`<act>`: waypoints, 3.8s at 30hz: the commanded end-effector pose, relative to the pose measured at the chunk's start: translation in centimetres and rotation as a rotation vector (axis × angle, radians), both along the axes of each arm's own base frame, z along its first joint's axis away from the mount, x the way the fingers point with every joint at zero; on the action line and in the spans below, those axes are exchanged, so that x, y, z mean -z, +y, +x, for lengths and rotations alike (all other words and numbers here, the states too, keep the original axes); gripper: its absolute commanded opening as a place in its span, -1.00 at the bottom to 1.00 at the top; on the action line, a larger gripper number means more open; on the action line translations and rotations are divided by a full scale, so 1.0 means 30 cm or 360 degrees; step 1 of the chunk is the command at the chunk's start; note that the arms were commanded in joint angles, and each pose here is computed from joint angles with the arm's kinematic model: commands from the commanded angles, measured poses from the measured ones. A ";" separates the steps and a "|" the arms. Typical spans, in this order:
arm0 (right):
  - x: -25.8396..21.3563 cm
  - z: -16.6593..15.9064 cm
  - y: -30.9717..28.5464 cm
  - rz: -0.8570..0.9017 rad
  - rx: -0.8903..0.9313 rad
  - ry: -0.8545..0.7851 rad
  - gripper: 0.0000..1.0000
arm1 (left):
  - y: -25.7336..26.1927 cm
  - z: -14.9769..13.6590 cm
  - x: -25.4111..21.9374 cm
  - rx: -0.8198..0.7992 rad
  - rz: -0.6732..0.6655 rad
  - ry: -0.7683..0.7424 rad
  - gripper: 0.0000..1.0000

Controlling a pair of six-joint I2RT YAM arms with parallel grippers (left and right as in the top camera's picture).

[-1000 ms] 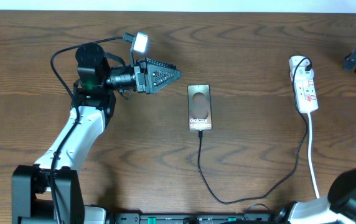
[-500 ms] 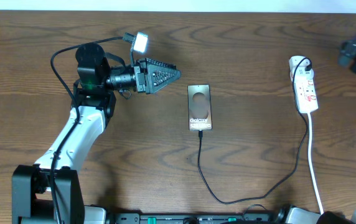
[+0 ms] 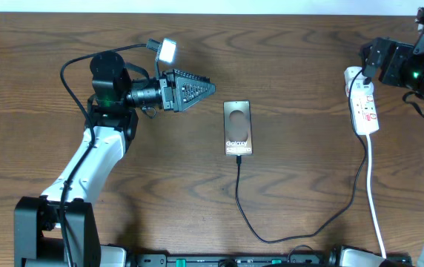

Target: Plug charger to phone and switch on socket

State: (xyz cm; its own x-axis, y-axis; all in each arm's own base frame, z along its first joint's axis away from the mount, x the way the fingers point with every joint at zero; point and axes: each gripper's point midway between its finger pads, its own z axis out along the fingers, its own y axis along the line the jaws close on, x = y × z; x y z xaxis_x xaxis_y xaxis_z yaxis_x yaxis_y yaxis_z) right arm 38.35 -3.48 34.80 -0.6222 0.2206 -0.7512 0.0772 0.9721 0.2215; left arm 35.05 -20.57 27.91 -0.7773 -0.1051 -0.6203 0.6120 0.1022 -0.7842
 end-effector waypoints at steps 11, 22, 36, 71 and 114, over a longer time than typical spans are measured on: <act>0.098 -0.161 0.025 -0.0191 -0.0129 0.0254 0.98 | 0.000 -0.008 -0.042 0.0010 -0.0003 -0.0096 0.87; 0.474 -0.341 0.060 -0.0130 -0.0222 0.0742 0.99 | 0.000 -0.008 -0.042 0.0010 -0.0002 -0.0097 0.87; 0.781 -0.423 0.061 -0.0131 -0.0218 0.0886 0.99 | 0.000 -0.008 -0.042 0.0010 -0.0002 -0.0097 0.87; 1.284 -0.564 0.142 -0.0093 -0.0285 0.0482 0.99 | 0.000 -0.008 -0.042 0.0010 -0.0002 -0.0097 0.87; 0.941 -0.473 0.255 -0.0434 -0.0586 -0.0410 0.99 | 0.000 -0.008 -0.042 0.0010 -0.0002 -0.0097 0.87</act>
State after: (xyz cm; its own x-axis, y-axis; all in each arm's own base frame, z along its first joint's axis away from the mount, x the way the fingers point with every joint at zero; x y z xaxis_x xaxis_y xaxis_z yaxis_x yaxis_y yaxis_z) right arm 23.90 3.81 5.21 -0.4723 -0.1862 -0.8615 -0.2858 0.9570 -0.0501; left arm 35.05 -20.57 27.90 -0.7775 -0.1051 -0.6200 0.6117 0.1022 -0.7844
